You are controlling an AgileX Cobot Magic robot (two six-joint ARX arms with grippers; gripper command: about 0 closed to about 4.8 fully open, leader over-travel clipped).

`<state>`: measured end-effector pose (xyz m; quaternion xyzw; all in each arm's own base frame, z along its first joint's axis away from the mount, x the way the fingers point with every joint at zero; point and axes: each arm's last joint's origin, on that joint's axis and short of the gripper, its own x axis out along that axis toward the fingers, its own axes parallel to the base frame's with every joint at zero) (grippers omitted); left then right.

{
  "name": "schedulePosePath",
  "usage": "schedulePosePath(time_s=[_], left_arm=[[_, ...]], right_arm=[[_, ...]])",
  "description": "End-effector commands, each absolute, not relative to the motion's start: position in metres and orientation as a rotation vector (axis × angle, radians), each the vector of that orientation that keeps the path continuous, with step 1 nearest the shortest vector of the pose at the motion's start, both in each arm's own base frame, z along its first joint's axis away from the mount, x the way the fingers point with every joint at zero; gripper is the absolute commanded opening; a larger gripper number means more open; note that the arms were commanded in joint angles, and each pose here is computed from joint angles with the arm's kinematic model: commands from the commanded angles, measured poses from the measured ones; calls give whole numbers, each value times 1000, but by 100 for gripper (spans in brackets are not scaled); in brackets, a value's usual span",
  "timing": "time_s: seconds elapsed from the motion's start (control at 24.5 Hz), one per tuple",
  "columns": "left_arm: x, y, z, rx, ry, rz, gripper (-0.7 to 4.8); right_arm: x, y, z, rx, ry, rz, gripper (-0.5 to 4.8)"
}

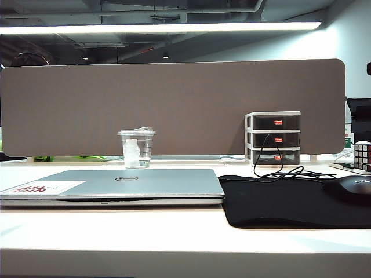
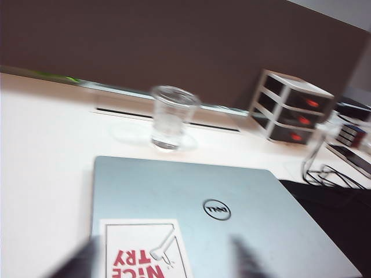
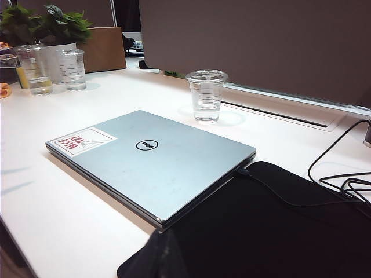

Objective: Pick up the coffee cup and place it on the left side of the laptop.

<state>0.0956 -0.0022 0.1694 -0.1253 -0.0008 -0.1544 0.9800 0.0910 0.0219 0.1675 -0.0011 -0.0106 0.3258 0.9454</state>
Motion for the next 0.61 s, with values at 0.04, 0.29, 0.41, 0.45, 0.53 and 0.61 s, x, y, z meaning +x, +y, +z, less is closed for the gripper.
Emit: schedulePosePath(time_s=[0.04,0.29,0.41,0.45,0.53,0.61], left_arm=[[95,-2,176,-241,-59,-315,419],[95,-2,182,-220,-120,-325,438],[95,-3,183,-228,-112,-346,479],[94,-3,187,-221,-123,-347,479],[92,-3,196,-207,-147,-343,479],[92,-3,202,-185,-164,-328,479]], right_arm=[[91,22,167,0,-26,666,-1],[91,22,167,20,-19,667,-1],[91,22,167,21,-17,669,-1],[91,22,167,21,-17,669,-1],[91,22,167,21,-17,669,-1],[91,22,167,21,-18,669,-1]])
